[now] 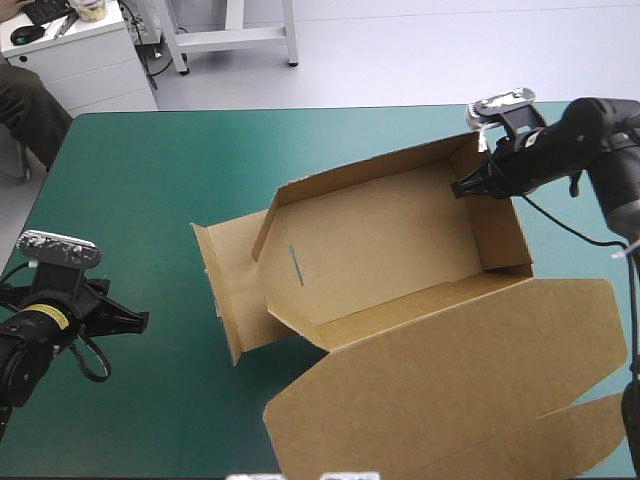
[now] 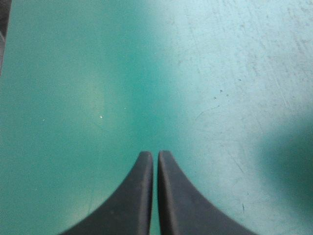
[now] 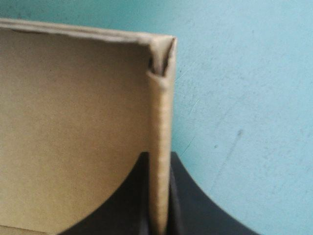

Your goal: Fold the box

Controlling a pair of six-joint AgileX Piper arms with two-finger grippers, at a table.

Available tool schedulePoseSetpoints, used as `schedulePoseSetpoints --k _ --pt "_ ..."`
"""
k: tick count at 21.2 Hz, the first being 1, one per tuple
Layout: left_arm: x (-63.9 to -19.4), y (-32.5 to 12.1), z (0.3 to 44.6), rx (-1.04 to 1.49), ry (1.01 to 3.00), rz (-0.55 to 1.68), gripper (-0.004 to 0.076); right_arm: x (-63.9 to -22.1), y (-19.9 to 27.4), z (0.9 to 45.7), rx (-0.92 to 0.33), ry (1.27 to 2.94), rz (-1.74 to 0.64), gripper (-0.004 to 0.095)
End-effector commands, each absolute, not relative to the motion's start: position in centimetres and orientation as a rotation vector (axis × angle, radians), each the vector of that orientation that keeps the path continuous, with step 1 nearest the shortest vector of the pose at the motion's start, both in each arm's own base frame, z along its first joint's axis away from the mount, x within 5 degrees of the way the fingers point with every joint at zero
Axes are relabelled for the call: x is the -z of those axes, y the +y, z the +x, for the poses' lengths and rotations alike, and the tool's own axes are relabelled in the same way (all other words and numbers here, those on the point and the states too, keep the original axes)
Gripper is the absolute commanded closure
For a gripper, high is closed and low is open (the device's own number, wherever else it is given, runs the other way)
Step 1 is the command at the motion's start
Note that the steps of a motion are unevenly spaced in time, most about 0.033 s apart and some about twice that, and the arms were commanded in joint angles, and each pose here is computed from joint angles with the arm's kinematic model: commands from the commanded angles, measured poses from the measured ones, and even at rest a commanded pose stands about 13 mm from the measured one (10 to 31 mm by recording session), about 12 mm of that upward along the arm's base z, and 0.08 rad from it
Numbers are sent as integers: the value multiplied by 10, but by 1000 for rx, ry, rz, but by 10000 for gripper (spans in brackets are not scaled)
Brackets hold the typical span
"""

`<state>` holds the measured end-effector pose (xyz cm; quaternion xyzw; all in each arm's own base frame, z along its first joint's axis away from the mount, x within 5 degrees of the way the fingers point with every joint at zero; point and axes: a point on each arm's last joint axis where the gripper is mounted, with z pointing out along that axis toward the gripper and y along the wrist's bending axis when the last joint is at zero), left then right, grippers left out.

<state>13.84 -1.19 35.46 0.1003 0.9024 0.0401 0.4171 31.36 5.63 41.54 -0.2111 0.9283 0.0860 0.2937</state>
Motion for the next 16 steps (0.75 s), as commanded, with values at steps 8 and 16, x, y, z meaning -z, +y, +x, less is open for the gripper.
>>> schedulePoseSetpoints --k 8,16 --pt "-360 -10 148 -124 2159 198 721 -485 16 259 -394 2155 -487 929" --pt "-327 -43 199 244 2274 219 704 -490 22 257 -480 2116 -491 929"
